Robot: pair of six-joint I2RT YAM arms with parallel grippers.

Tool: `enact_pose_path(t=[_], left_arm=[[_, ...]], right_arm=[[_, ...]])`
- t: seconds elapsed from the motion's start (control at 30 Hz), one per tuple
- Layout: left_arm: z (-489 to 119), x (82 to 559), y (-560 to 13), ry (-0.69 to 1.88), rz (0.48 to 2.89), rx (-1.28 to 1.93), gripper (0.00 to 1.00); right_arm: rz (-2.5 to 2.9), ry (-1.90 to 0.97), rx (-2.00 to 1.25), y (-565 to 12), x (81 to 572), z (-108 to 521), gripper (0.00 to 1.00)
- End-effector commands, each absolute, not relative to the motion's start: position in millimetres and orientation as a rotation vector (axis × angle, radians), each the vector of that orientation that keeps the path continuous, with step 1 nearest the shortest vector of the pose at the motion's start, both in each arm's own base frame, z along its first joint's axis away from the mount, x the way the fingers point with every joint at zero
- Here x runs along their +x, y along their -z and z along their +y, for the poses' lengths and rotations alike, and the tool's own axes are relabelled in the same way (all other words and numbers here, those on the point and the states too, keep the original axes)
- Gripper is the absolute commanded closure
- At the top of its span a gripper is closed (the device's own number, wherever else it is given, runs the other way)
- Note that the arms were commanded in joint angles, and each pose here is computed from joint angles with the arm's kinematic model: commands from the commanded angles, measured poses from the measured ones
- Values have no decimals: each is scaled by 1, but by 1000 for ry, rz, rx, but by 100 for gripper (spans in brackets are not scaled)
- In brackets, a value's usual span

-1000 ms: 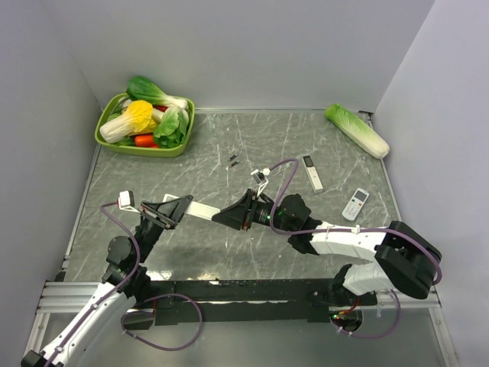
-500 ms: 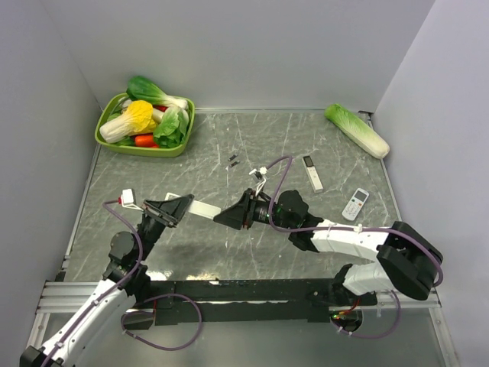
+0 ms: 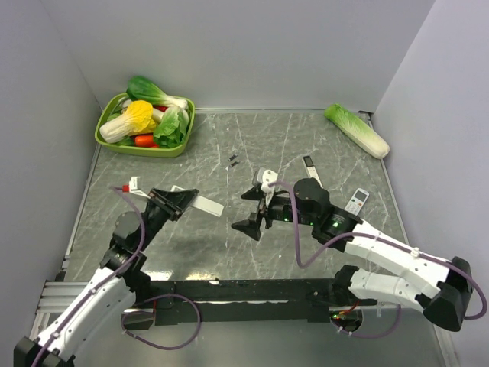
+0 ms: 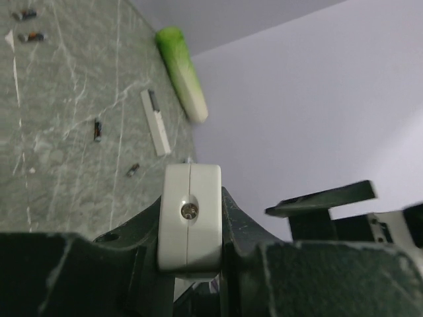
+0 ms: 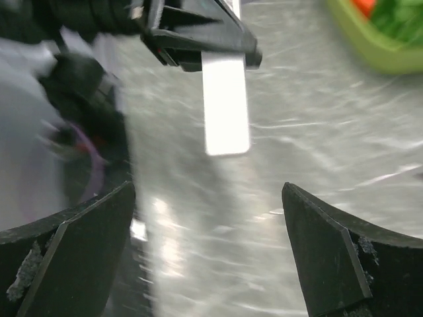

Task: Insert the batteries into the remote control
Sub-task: Load the battery cover into the remote control.

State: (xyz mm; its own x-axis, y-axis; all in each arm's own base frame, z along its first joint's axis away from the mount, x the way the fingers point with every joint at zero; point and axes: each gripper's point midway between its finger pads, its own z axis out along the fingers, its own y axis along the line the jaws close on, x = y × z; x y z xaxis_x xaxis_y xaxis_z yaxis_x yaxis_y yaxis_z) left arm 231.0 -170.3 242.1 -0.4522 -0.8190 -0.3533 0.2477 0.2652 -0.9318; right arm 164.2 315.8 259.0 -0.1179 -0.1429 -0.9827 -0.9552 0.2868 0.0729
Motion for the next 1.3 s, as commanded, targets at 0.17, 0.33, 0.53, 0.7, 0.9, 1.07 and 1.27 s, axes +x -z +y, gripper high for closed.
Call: enact_pose_path(t=[0.17,0.33,0.53,0.7,0.9,1.07,1.27], left_arm=[[-219,225,-222,1529,1820,-360,99],[-233,220,-219,1566,1891,-234,99],[-240,218,-219,1596,1925,-147,99],[-244,218,-213,1618,1950,-135,99],[-242,223,-209,1585,1977,-148,99],[-243,224,-209,1592,1986,-153,99],[-244,225,-209,1594,1992,-153,99]], right_arm=[[1092,-494,-1614,-226,170,312,0],[1040,-344,-1769,-192,169,332,0],[1009,-306,-1840,-180,169,342,0],[984,-263,-1834,-180,172,347,1],[954,-222,-1769,-195,178,346,5],[932,-245,-1782,-198,171,350,11],[915,-273,-1800,-198,162,356,23]])
